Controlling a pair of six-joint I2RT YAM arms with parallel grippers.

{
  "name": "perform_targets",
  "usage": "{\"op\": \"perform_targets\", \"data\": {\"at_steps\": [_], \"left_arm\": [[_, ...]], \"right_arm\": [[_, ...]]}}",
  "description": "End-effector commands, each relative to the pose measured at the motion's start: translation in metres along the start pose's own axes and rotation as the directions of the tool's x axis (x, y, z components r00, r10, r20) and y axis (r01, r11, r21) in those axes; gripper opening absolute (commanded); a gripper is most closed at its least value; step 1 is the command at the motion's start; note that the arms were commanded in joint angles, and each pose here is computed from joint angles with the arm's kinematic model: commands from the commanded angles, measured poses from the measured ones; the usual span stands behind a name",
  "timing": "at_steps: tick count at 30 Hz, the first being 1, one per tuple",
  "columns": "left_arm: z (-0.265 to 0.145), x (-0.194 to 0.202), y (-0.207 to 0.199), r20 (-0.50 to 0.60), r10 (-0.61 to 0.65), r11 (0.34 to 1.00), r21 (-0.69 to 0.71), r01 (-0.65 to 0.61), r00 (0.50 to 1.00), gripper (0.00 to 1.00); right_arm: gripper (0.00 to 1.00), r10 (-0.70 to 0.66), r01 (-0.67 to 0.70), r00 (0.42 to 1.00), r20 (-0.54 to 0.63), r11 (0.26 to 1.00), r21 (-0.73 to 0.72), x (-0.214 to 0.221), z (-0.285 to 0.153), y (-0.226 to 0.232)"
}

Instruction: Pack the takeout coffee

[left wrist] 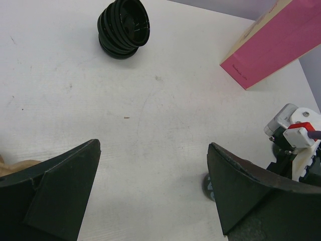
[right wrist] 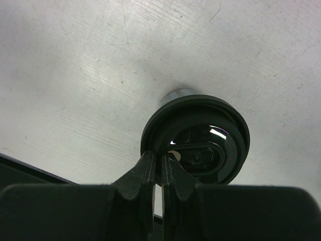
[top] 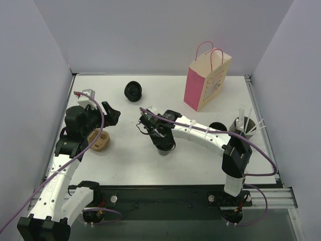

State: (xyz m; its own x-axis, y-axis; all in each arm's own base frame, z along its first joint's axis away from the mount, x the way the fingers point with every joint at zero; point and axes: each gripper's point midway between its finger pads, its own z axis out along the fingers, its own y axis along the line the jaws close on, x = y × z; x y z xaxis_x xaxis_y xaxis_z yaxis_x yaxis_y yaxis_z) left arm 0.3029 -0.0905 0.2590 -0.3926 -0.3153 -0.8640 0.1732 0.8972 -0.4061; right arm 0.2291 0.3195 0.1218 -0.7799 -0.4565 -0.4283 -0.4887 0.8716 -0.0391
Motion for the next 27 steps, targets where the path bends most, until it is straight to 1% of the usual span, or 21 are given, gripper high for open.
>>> {"op": "perform_targets", "data": {"at_steps": [1,17,23,24,27], "left_arm": [[-0.0027,-0.0070,0.0007,0.029,0.017,1.000,-0.006,-0.017,0.999,0.97],[-0.0022,-0.0069,0.0005,0.027,0.017,1.000,-0.005,-0.017,0.999,0.97],[-0.0029,-0.0078,0.0006,0.030,0.017,1.000,-0.005,-0.017,0.999,0.97],[-0.0029,-0.0076,0.0002,0.030,0.019,1.000,-0.004,-0.019,0.999,0.97],[-0.0024,-0.0064,0.0011,0.026,0.018,1.000,-0.007,-0.018,0.999,0.97]], "right_arm": [[0.00,-0.014,0.014,1.000,0.010,0.999,0.036,-0.0025,-0.0153,-0.0066],[0.00,-0.016,0.016,1.000,-0.018,1.000,0.024,0.0027,-0.0102,-0.0018],[0.08,-0.002,0.002,1.000,-0.017,1.000,0.015,0.0021,-0.0080,0.0011],[0.15,0.000,0.000,1.000,-0.015,1.000,0.014,0.0019,-0.0087,0.0011],[0.22,0.010,-0.010,1.000,-0.002,1.000,0.021,-0.0008,-0.0112,-0.0009]]}}
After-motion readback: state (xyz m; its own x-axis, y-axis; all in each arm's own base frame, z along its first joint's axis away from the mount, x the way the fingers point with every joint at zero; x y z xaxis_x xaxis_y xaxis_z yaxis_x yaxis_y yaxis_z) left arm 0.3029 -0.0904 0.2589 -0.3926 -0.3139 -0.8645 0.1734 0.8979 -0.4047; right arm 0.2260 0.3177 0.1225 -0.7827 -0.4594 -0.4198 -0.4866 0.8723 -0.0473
